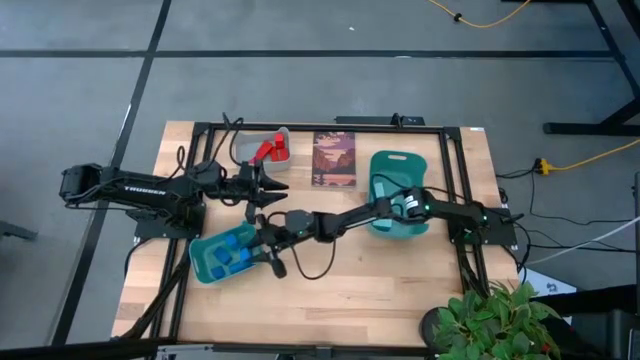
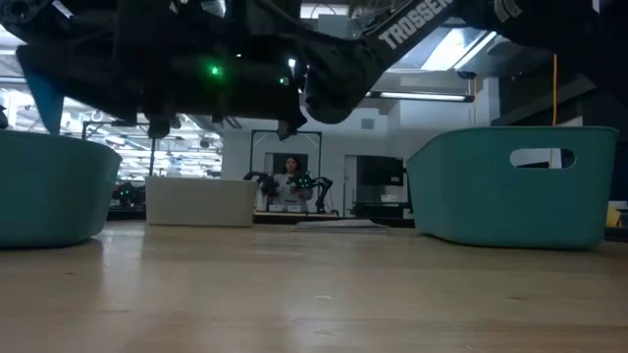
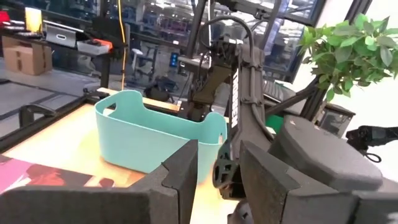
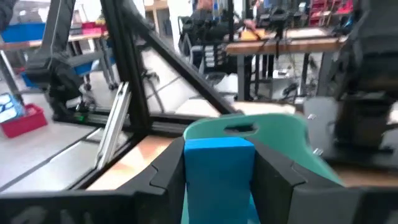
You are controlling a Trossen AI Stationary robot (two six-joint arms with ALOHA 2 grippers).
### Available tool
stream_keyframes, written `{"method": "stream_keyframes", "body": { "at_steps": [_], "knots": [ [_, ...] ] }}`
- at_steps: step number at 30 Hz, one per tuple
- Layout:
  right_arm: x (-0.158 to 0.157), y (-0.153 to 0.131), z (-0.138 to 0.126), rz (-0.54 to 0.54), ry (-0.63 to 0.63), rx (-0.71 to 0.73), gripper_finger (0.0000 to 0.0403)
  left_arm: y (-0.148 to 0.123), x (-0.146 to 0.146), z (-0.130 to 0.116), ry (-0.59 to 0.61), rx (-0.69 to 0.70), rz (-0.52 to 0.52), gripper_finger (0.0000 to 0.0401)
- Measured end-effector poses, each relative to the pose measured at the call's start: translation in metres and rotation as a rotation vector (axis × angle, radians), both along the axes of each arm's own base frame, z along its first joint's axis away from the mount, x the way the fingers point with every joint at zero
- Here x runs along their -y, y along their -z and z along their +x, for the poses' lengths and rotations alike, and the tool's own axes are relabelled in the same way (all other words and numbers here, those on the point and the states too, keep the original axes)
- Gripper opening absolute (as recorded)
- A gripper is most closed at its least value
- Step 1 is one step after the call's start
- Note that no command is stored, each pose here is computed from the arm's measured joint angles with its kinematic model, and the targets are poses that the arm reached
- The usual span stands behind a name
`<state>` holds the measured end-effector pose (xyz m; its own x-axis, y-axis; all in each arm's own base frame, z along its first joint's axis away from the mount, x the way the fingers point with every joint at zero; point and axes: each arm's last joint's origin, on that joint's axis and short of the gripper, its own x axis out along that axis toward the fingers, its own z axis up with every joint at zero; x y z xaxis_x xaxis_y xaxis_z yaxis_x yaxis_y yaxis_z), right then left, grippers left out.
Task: Sort & place blocks by color
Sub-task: Put the blue block into the left green bin
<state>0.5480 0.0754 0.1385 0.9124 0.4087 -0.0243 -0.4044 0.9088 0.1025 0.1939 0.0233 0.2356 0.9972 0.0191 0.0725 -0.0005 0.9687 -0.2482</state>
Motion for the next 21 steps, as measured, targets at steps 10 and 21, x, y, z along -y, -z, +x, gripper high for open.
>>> {"method": "stream_keyframes", "body": {
  "at_steps": [10, 21],
  "knots": [
    [0.0083, 0.0000, 0.0023, -0.045, 0.146, 0.022, 0.0137, -0.0044, -0.0044, -0.0035, -0.031, 0.027, 0.038, 0.0111],
    [0.0101, 0.0064, 0.0024, -0.113, 0.220, -0.027, 0.0139, -0.0064, -0.0051, -0.0042, -0.036, 0.047, 0.041, 0.0111]
  ]
}}
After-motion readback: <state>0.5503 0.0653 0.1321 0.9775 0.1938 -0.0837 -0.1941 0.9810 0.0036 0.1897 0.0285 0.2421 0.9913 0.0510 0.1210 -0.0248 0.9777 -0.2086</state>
